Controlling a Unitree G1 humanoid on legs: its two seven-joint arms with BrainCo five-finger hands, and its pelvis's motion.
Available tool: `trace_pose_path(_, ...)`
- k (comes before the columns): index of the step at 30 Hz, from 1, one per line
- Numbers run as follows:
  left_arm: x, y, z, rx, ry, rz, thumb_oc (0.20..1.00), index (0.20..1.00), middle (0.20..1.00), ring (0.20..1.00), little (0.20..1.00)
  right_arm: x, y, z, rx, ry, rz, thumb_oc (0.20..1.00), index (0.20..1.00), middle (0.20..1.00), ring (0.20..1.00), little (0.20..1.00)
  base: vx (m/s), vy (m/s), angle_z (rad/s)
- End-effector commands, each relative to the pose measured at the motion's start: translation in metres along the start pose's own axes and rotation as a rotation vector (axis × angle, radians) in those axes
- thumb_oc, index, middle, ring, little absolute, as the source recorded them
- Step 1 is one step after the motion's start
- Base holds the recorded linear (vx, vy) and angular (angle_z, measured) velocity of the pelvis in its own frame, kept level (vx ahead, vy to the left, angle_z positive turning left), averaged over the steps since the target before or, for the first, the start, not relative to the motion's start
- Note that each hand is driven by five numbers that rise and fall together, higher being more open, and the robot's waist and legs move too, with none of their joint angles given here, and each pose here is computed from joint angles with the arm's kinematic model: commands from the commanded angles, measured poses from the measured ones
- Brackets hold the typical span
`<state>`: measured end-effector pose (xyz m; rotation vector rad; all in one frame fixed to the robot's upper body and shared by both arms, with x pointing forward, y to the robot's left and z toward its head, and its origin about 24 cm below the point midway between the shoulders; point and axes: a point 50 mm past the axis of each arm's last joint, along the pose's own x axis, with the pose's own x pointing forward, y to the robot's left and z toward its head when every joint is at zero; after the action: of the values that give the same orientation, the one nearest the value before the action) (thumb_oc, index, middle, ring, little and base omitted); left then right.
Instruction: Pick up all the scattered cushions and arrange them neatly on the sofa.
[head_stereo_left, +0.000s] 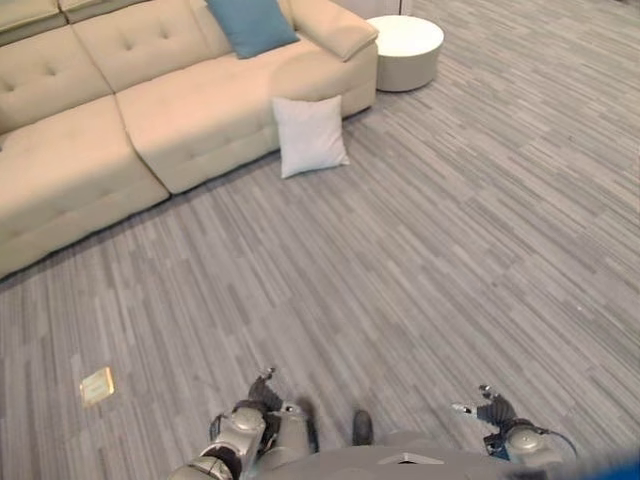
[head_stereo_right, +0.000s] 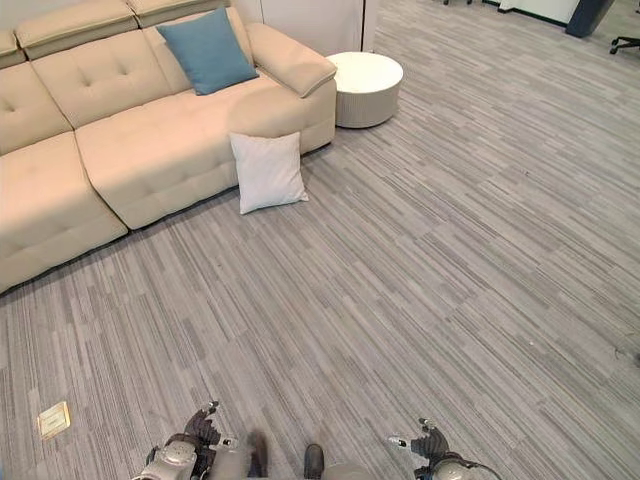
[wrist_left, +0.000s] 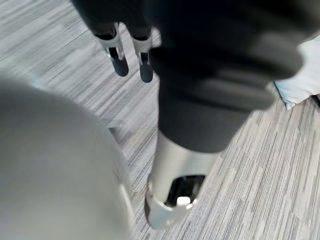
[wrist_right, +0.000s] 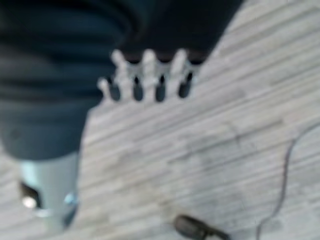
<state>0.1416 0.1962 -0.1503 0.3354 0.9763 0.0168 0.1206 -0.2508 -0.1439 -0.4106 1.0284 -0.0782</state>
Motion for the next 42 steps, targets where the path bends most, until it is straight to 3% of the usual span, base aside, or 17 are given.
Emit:
trace_pose_path(1,-0.004,0.000,-0.013,0.015,0.025,0.001,1.000,1.000,1.000,1.000,1.000,-0.002,-0.012,-0.004,0.005,-0.010,-0.037,1.000,1.000,1.000,1.000,1.000,0.25,-0.018,-0.12)
trace_pose_path(7,-0.008,0.002,-0.029,-0.015,0.079,0.005,1.000,1.000,1.000,1.000,1.000,-0.004,-0.005,-0.014,-0.008,0.023,-0.008,1.000,1.000,1.000,1.000,1.000,0.38,0.031,-0.55)
trace_pose_path(21,0.001,0.012,-0.002,0.017,0.001,0.024,1.000,1.000,1.000,1.000,1.000,0.000,-0.001,0.003,-0.020,-0.026,0.015,1.000,1.000,1.000,1.000,1.000,0.31,-0.058,0.18)
trace_pose_path(25,-0.004,0.005,-0.018,0.049,0.049,-0.010,1.000,1.000,1.000,1.000,1.000,-0.007,0.000,-0.027,-0.012,0.071,0.017,1.000,1.000,1.000,1.000,1.000,0.42,-0.317,0.95)
trace_pose_path(36,-0.001,0.000,0.000,0.038,-0.016,-0.017,1.000,1.000,1.000,1.000,1.000,-0.009,-0.004,-0.035,0.026,0.116,-0.013,1.000,1.000,1.000,1.000,1.000,0.28,-0.140,0.19)
trace_pose_path(42,-0.005,-0.001,-0.017,-0.017,0.045,-0.015,1.000,1.000,1.000,1.000,1.000,-0.011,0.002,-0.041,0.009,0.136,0.008,1.000,1.000,1.000,1.000,1.000,0.35,0.048,-0.03)
